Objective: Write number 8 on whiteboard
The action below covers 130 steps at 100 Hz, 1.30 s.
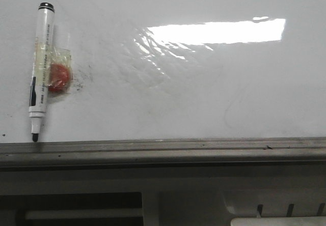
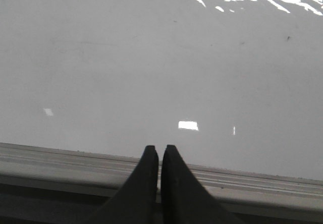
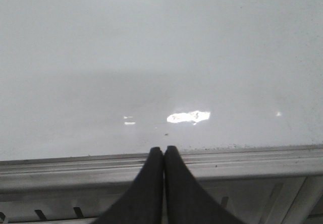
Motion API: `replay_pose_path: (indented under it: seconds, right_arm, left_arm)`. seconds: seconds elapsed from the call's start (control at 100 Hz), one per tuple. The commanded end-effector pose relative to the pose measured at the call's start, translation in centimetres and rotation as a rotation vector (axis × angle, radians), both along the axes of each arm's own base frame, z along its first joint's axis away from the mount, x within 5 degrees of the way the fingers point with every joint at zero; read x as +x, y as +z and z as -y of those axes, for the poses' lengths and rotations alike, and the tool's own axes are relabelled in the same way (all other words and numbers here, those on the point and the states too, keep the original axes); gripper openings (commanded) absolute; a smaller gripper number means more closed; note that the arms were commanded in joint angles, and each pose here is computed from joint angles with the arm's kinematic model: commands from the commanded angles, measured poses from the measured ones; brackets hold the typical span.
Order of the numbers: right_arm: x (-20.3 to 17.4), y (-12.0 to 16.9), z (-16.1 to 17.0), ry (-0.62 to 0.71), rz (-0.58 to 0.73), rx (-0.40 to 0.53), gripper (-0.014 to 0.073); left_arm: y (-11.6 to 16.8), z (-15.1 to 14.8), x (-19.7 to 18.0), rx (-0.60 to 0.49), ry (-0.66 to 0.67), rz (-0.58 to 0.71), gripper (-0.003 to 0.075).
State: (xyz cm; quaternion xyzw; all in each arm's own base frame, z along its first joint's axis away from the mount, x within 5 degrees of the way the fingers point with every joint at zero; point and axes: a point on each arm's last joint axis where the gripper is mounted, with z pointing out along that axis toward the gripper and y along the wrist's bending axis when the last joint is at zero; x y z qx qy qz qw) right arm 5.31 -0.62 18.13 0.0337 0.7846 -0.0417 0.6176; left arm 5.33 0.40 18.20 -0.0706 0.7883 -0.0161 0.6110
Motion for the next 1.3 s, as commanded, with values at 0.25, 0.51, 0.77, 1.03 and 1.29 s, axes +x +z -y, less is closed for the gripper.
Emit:
replay_pose_path:
  seconds: [0.25, 0.51, 0.77, 1.03, 1.29]
  right_arm:
    - [-0.1, -0.1, 0.0, -0.007, 0.029, -0.011, -0.0063]
    - [-0.1, -0.1, 0.0, -0.007, 0.029, -0.011, -0.0063]
    - [-0.1, -0.1, 0.0, -0.007, 0.029, -0.011, -0.0063]
    - [-0.1, -0.1, 0.1, -0.007, 0.028, -0.013, -0.0063]
    - [0.0, 0.2, 0.1, -0.007, 0.063, -0.032, -0.0063]
  left_arm:
    - [-0.5, 0.0, 0.0, -0.008, 0.000, 0.043, -0.0020]
    - [-0.5, 0.0, 0.0, -0.008, 0.000, 0.043, -0.0020]
    - [-0.5, 0.0, 0.0, -0.006, -0.001, 0.044, -0.0020]
    - [-0.2, 0.0, 0.1, 0.014, -0.002, 0.082, -0.0020]
    - [0.5, 0.0, 0.2, 0.020, -0.007, 0.154, -0.0020]
